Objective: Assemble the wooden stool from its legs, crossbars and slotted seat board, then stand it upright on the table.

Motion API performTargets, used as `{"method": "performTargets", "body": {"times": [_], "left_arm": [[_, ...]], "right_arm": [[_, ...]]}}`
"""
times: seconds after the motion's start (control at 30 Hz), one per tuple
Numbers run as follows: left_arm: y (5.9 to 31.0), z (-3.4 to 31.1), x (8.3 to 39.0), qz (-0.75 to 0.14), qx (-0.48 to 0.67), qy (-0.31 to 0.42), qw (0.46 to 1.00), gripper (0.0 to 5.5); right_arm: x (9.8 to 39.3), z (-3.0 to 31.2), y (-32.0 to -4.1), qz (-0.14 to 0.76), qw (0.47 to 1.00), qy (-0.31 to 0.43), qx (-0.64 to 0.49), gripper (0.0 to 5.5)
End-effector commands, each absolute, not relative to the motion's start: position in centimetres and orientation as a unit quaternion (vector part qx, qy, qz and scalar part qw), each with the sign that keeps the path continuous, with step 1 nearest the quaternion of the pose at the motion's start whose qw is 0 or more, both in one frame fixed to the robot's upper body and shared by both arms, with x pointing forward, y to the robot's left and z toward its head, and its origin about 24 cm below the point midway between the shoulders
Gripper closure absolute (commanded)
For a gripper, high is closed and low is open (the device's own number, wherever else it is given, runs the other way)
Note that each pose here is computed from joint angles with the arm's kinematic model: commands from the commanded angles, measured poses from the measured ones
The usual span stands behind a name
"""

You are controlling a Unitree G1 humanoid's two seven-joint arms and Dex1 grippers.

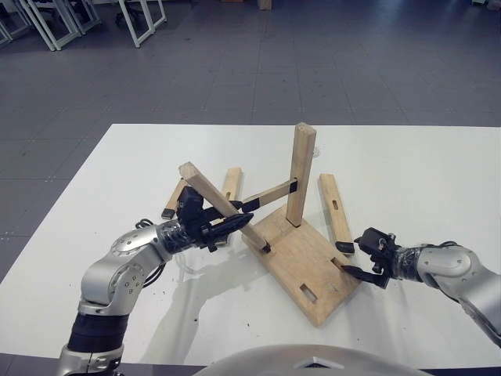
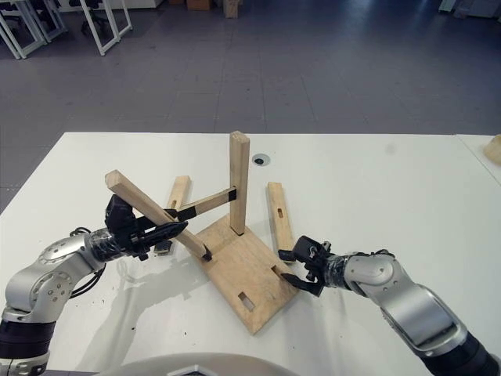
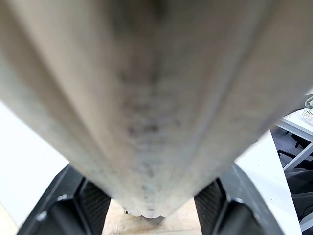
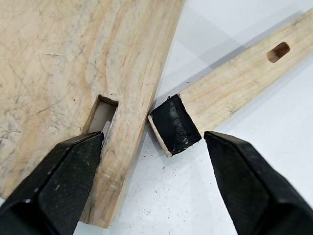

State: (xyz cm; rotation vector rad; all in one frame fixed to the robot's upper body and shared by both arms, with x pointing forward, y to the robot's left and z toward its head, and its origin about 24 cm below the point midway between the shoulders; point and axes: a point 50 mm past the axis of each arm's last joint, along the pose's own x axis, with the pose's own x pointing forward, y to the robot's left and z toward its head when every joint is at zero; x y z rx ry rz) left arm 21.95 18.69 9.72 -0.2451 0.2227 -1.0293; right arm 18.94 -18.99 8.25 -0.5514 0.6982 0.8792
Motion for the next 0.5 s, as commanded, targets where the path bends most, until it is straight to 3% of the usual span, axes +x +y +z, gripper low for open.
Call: {"method": "performTargets", "body": {"times": [0.03, 0.23, 0.5], "left_arm": [[19.9, 8.7, 22.2, -0.448, -0.094, 0.137, 0.878, 3.45], [20.5, 7.5, 22.9, -0.398, -0.076, 0.144, 0.903, 3.45], [18.5, 6.9, 21.8, -0.437, -0.041, 0.181, 0.880, 3.45]], "right_arm": [[18.8, 8.0, -19.2, 0.399, 0.812, 0.336, -0.261, 1.70], [19.0, 8.1, -19.1, 0.399, 0.813, 0.328, -0.268, 1.70], [18.9, 8.1, -18.7, 0.394, 0.819, 0.321, -0.266, 1.70]]}}
